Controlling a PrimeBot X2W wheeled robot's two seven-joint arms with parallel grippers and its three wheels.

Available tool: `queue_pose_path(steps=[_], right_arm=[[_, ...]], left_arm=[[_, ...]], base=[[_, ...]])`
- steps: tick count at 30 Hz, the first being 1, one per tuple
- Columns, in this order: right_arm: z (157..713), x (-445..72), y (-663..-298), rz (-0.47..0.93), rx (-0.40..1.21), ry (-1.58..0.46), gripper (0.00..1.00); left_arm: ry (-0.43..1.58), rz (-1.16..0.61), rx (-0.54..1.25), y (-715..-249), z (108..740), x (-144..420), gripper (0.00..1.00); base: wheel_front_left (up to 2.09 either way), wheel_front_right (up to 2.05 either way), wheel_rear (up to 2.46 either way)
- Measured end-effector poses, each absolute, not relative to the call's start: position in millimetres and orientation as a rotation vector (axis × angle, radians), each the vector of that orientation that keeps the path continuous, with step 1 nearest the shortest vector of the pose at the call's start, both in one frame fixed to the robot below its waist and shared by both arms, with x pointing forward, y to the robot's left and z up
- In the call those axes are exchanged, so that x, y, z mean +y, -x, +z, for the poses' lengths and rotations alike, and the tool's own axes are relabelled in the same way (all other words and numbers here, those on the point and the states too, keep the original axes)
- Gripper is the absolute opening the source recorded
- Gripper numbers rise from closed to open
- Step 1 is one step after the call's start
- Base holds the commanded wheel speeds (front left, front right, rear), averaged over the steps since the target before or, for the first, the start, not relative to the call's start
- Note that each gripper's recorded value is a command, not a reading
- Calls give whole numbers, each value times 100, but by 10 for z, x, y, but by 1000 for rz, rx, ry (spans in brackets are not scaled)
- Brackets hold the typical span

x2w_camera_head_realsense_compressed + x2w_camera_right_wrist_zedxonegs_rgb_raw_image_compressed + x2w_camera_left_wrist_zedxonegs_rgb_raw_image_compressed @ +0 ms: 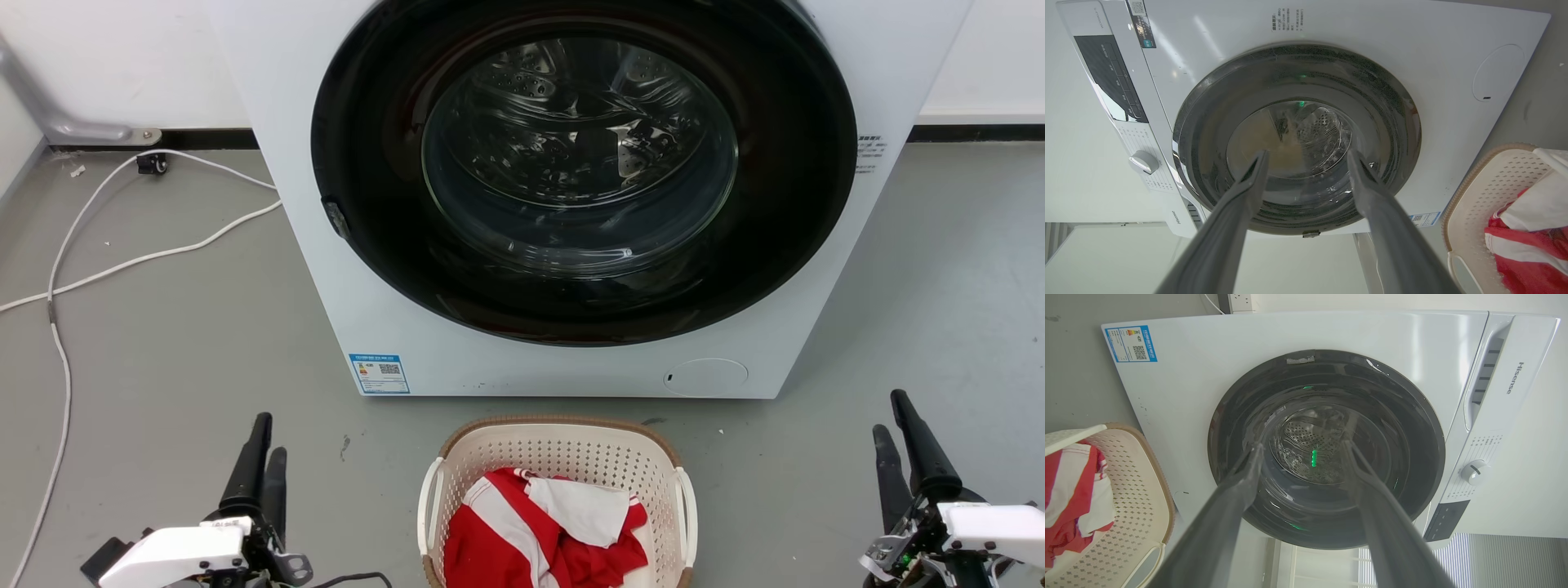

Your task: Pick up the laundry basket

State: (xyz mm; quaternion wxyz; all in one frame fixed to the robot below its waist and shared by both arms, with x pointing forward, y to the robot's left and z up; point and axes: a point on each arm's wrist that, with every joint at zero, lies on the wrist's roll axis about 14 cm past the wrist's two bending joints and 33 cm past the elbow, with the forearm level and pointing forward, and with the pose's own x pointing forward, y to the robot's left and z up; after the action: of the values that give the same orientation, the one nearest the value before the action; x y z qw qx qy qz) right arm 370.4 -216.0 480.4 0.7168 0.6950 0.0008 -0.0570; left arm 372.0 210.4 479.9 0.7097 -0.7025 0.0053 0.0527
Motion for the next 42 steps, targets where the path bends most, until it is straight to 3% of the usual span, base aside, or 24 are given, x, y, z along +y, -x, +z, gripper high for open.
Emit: queue_pose_path(steps=[13, 27, 42], right_arm=[[4903, -2379, -3679, -172, -65, -1322, 100], [5510, -2208, -3744, -33, -180, -881, 100], [5766, -1982, -3696, 39, -237, -538, 100]], left_arm=[[1465, 215, -78, -3660, 4808, 2434, 100], [1198, 204, -227, -3672, 5272, 2690, 100], [750, -1, -182, -3697, 5653, 1879, 100]], base=[[0, 0, 0], [0, 0, 0], [0, 0, 0]])
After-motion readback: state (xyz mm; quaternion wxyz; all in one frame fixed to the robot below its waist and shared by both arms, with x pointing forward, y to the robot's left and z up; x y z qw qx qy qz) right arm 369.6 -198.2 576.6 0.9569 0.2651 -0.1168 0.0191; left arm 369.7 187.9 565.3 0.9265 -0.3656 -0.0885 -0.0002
